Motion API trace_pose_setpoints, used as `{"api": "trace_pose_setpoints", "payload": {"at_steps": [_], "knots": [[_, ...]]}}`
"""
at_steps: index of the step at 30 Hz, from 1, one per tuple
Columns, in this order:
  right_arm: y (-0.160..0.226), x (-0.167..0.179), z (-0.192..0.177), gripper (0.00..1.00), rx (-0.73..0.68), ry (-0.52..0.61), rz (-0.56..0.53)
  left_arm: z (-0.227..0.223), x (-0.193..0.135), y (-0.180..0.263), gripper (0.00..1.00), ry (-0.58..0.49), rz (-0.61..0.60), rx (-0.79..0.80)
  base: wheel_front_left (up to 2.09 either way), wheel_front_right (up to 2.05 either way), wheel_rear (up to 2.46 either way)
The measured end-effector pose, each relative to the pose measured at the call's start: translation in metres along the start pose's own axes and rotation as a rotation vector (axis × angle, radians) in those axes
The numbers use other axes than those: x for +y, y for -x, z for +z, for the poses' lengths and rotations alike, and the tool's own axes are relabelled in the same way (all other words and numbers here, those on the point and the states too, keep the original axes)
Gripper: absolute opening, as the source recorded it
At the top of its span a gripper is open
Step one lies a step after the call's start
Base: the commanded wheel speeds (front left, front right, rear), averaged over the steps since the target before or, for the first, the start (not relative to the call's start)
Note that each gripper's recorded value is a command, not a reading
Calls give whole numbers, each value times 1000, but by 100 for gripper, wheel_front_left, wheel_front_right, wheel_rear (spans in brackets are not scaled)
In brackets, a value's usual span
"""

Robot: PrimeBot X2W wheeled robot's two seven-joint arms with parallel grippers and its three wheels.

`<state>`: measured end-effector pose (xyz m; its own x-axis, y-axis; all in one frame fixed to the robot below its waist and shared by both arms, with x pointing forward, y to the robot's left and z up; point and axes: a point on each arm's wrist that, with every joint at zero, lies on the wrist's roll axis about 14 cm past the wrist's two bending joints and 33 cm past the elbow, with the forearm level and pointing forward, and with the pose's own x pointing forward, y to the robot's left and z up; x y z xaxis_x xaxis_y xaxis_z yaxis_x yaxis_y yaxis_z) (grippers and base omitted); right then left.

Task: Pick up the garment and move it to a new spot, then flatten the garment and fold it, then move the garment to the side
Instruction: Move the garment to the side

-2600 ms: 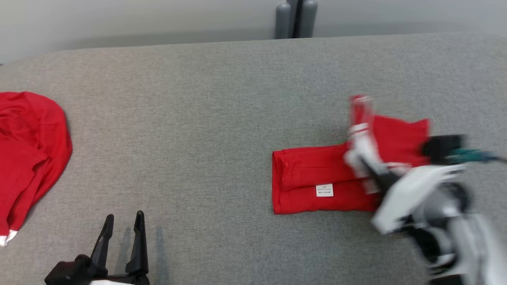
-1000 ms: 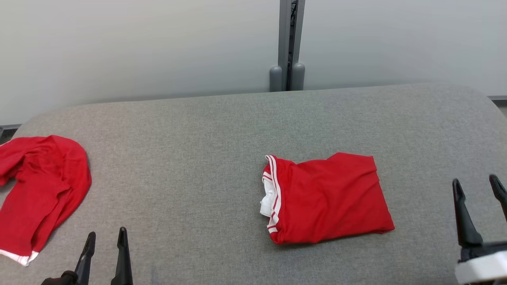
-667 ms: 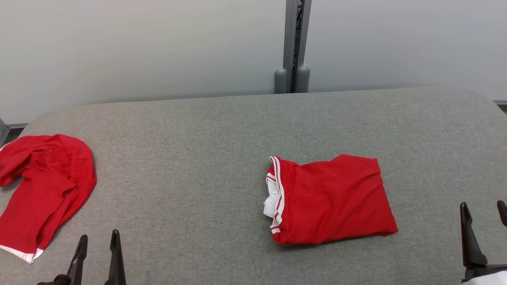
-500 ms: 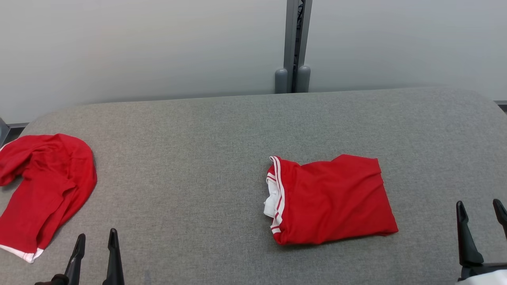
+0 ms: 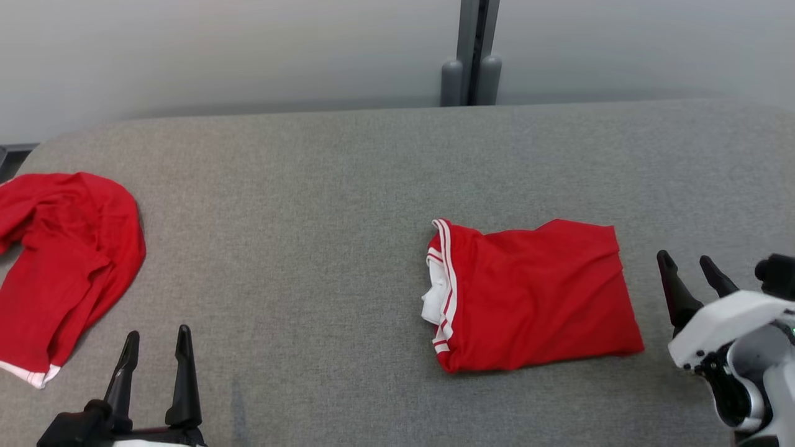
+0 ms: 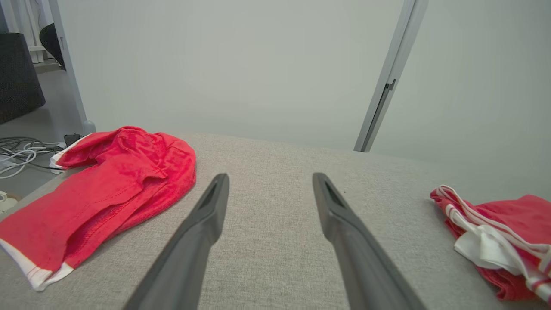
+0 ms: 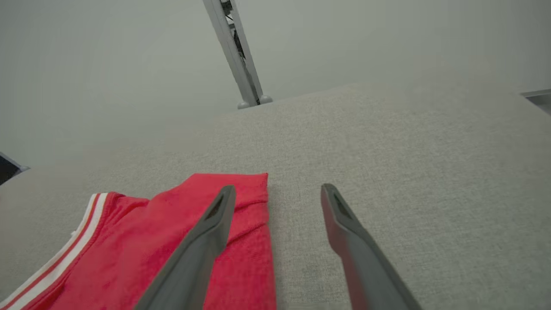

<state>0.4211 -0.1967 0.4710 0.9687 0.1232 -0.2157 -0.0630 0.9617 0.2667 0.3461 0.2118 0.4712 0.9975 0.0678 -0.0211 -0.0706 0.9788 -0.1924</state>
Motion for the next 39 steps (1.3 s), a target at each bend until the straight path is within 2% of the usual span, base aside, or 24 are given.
{"api": "trace_pose_setpoints", "payload": {"at_steps": [5,12,13,14,16,19,22,23,26,29,31,32,38,39], "knots": [[-25,7,-38,100,226,-70,12,-4,4,-4,100,-5,12,14,0,0,0],[-30,8,-94,100,458,-142,-6,-8,16,-3,100,-4,48,27,0,0,0],[-31,12,-97,54,474,-145,3,-9,17,-4,100,-4,51,29,0,0,0],[-34,16,-97,0,478,-167,14,-10,17,-4,100,-4,52,33,0,0,0],[-39,17,-92,0,462,-196,16,-12,15,-7,100,-4,47,39,0,0,0],[-43,-4,-81,0,432,-153,-22,-15,10,-15,100,-2,29,45,0,0,0],[-54,-45,-46,0,345,-26,-96,-17,2,-29,100,-2,2,43,0,0,0],[-56,-64,-33,0,323,50,-132,-18,-1,-34,100,-4,-7,44,0,0,0],[-60,-125,13,0,251,261,-270,-25,-13,-50,100,-14,-46,52,0,0,0],[-62,-165,45,0,214,392,-386,-32,-23,-65,100,-15,-78,61,0,0,0],[-63,-185,54,0,226,445,-451,-39,-31,-72,100,-12,-98,72,0,0,0],[-60,-202,55,0,269,507,-510,-46,-36,-77,100,-9,-115,85,0,0,0],[-52,-225,50,0,328,542,-627,-56,-36,-83,100,-9,-115,103,0,0,0],[-49,-227,52,6,332,553,-643,-55,-35,-84,100,-10,-113,100,0,0,0]]}}
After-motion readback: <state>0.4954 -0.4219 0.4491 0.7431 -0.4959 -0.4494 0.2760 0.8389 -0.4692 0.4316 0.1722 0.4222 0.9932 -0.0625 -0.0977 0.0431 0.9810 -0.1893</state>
